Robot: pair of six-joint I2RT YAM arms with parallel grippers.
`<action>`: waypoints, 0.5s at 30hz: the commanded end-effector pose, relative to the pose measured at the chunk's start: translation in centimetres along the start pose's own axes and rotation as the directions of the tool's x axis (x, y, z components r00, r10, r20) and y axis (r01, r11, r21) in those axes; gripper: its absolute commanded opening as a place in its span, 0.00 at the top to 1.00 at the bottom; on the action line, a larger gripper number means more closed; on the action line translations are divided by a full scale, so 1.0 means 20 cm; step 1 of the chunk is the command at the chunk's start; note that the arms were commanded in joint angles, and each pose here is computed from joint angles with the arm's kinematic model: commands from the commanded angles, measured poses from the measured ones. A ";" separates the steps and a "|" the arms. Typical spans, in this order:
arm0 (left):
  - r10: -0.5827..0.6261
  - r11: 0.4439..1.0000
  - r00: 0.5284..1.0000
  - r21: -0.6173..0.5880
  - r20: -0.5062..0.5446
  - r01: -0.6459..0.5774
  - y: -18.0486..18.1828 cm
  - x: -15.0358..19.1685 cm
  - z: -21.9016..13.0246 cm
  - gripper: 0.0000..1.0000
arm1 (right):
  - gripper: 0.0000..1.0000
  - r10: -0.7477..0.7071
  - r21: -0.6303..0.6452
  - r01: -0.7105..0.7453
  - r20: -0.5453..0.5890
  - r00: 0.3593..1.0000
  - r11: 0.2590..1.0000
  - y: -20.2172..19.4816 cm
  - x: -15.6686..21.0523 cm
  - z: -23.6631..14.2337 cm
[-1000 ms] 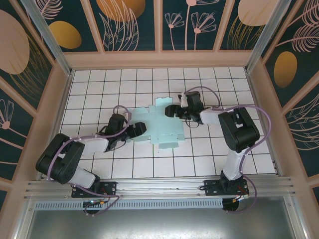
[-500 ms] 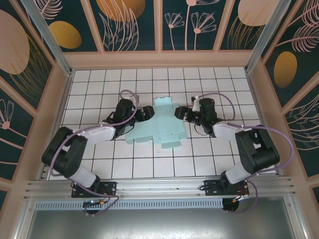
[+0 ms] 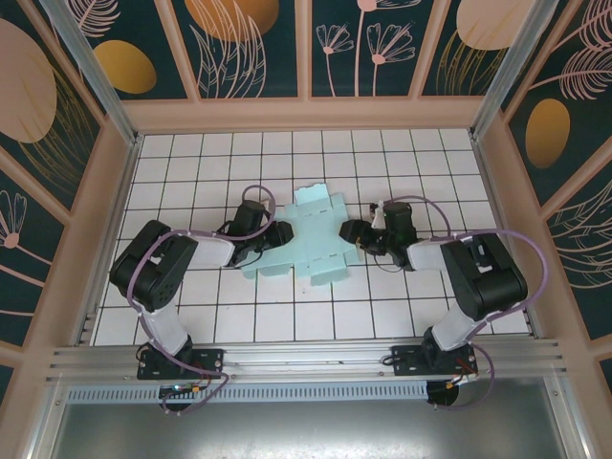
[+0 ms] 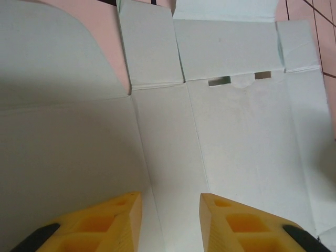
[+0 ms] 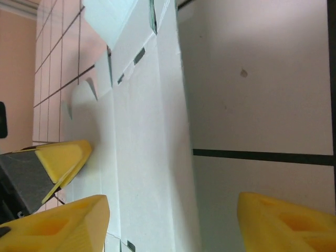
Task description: Fold the paper box
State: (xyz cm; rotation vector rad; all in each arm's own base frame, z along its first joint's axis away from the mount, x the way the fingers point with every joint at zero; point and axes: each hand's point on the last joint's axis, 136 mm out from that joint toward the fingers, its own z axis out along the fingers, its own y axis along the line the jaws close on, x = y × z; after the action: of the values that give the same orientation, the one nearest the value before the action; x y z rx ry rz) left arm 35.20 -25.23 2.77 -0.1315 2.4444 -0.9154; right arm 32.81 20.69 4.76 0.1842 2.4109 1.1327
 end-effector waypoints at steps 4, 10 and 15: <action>-0.033 0.996 0.998 -0.080 -0.047 0.029 0.13 0.11 -0.01 0.65 | 0.61 -0.029 -0.075 0.030 0.018 0.999 0.997 0.11 -0.09 0.02; -0.031 0.997 0.998 -0.074 -0.048 0.027 0.12 0.11 0.00 0.65 | 0.82 -0.050 -0.077 0.052 0.032 0.998 0.996 0.12 -0.11 0.01; -0.029 0.997 0.998 -0.071 -0.050 0.026 0.12 0.11 0.00 0.65 | 1.00 -0.059 -0.093 0.061 0.031 0.998 0.994 0.14 -0.11 0.02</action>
State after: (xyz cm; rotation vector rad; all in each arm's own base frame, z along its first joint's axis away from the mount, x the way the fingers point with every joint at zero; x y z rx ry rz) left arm 35.24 -25.18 2.86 -0.1296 2.4287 -0.9181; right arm 33.91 21.65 6.21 0.1351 2.3670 1.1832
